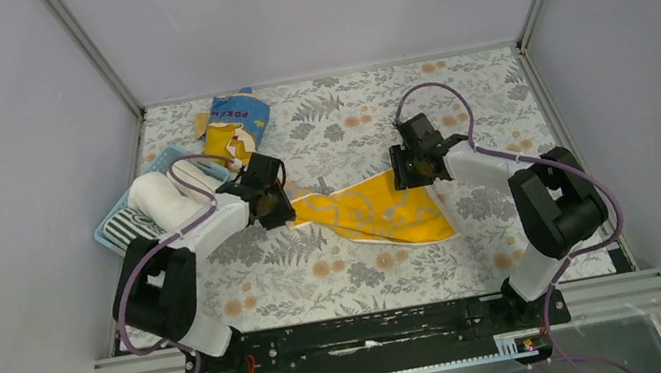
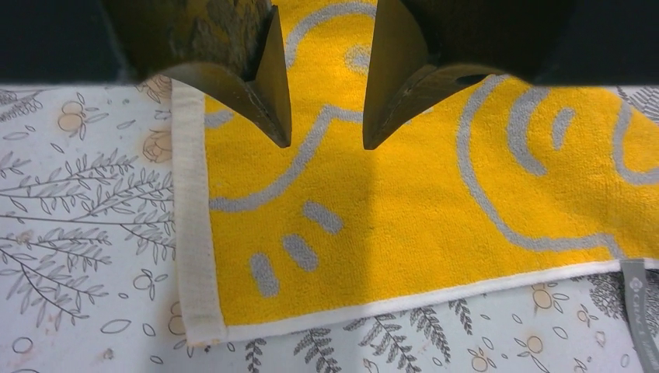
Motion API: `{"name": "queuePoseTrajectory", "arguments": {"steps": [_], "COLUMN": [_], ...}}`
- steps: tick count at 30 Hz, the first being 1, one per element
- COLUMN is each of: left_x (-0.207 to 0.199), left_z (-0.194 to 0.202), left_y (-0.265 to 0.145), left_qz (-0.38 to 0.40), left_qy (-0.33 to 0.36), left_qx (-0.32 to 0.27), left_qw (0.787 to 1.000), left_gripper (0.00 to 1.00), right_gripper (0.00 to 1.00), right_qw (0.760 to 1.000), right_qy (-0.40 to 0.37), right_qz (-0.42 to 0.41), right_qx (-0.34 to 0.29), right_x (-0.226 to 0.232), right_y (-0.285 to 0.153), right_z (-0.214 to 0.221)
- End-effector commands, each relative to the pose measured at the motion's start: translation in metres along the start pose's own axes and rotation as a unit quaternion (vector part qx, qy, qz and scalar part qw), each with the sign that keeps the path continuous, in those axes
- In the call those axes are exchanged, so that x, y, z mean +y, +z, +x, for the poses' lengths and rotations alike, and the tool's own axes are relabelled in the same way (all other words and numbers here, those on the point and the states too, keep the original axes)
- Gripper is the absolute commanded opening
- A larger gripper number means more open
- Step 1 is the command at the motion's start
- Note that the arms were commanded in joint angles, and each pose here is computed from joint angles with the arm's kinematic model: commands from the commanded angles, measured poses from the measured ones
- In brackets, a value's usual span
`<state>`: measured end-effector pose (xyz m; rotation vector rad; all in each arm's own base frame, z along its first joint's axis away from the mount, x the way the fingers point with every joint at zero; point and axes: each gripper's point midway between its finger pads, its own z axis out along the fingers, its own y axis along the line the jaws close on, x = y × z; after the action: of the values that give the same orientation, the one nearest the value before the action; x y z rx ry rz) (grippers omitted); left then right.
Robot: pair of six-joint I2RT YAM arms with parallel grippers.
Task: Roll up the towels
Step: Flatten out the towel at the center of the board.
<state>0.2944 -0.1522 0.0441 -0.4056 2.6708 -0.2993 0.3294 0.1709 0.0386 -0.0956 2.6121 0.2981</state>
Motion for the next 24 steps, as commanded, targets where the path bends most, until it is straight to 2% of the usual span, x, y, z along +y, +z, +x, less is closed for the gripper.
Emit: {"name": "queuePoseTrajectory", "arguments": {"steps": [1,6,11,18,24], "left_x": [-0.016,-0.011,0.006,0.052,0.065], "left_z": [-0.012,-0.006,0.02,0.067,0.098], "left_y": [0.015,0.032,0.037,0.021,0.004], "left_qz": [0.014,-0.009,-0.038,-0.095,-0.09], "left_qy": [0.009,0.02,0.023,0.007,-0.023], "left_qx": [-0.019,-0.002,0.031,0.081,0.115], "left_qw": [1.0,1.0,0.999,0.992,0.989], "left_gripper": [0.28,0.24,0.23,0.2,0.19], "right_gripper": [0.46,0.45,0.44,0.4,0.4], "right_qw": [0.999,0.999,0.999,0.994,0.982], "right_qy": [0.004,0.004,0.026,0.108,0.183], "right_qz": [-0.036,-0.047,-0.038,-0.002,0.032], "right_qx": [-0.028,-0.022,-0.013,0.031,0.028], "right_x": [0.014,0.019,0.007,-0.042,-0.094], "right_y": [0.004,0.015,0.03,0.056,0.058], "right_z": [-0.026,-0.031,-0.034,-0.026,-0.033]}}
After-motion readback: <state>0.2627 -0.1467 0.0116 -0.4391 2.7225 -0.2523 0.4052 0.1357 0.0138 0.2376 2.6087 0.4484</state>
